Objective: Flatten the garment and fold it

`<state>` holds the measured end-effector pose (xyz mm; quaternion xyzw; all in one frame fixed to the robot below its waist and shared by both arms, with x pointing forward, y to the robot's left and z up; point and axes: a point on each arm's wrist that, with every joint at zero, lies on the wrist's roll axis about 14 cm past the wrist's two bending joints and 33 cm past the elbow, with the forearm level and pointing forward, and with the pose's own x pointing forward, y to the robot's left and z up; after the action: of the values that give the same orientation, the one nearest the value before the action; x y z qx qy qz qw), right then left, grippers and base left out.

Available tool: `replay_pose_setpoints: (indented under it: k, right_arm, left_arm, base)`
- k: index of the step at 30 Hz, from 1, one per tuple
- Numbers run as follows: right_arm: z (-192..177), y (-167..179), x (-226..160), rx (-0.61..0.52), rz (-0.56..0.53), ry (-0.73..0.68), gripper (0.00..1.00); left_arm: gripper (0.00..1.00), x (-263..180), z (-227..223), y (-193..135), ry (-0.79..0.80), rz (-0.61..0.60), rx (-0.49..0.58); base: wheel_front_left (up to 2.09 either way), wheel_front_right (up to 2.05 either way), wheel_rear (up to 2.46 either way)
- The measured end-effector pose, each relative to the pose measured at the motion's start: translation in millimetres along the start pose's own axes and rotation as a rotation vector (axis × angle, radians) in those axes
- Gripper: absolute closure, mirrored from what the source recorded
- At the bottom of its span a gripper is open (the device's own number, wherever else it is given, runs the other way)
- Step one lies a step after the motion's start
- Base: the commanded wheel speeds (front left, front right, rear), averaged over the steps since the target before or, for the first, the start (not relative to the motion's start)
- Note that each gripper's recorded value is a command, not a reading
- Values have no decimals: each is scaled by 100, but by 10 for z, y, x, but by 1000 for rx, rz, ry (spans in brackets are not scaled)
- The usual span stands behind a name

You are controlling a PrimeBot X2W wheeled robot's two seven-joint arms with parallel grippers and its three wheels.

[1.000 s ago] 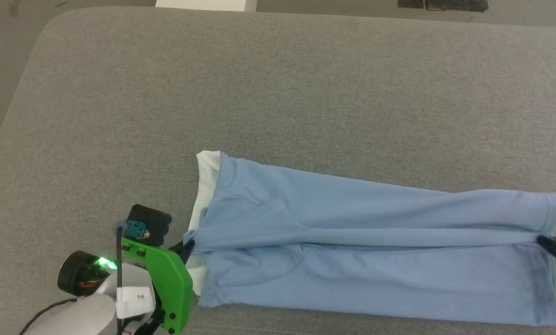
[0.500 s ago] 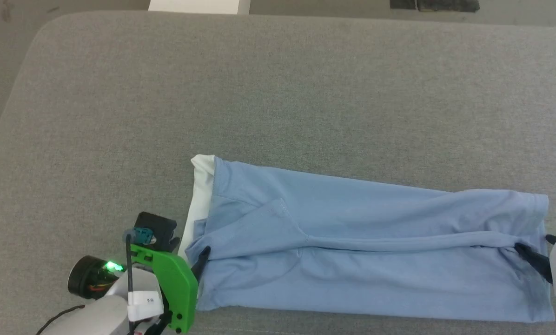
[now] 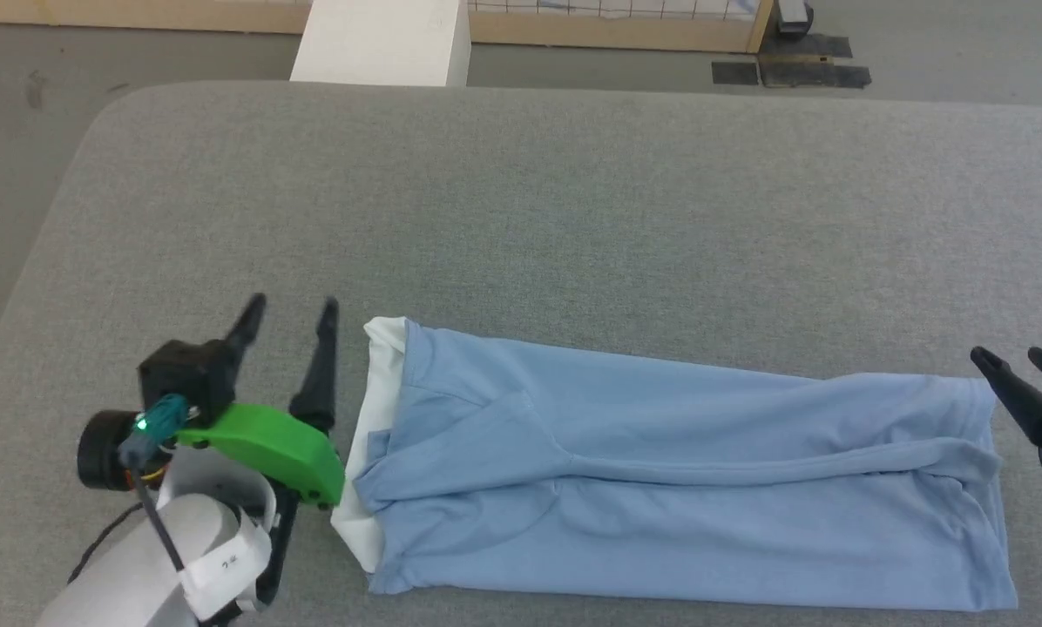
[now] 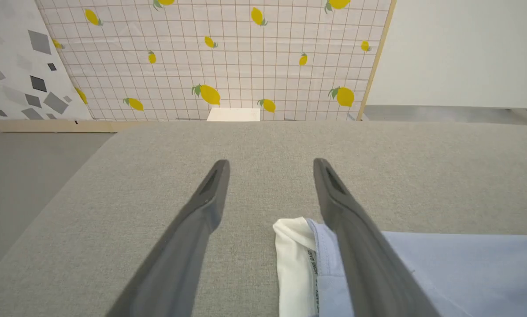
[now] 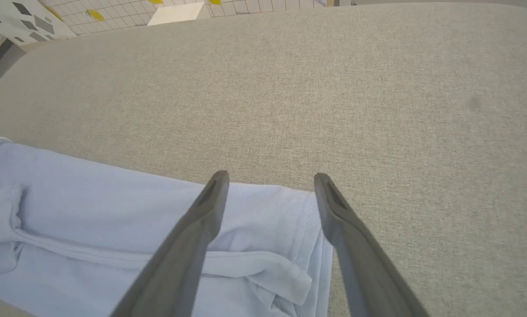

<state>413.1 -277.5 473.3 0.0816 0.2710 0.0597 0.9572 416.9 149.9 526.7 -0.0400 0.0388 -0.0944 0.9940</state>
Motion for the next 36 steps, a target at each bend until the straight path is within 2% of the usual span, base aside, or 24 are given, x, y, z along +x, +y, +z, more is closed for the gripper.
replay_pose_setpoints:
  k: [6,11,14,19,24,36]
  right_arm:
    - [-253,-113,-79,49,-99,-7,0]
    - [-481,-238,-120,80,-217,42,0]
    - [-644,-232,-117,119,-265,92,0]
    - [-914,-135,-86,179,-300,187,0]
    - [-1069,-247,-111,187,-367,246,0]
    - [-1338,-146,4,207,-337,362,0]
  left_arm:
    - [0,-71,173,117,-124,74,36]
    - [0,-180,324,87,-223,79,161]
    - [0,-272,272,63,-233,86,205]
    - [0,-364,114,46,-202,90,206]
    - [0,-354,100,83,-205,98,207]
    - [0,-322,-26,234,-172,128,193]
  base:
    - [0,0,0]
    - [0,0,0]
    - [0,0,0]
    - [0,0,0]
    - [0,0,0]
    - [0,0,0]
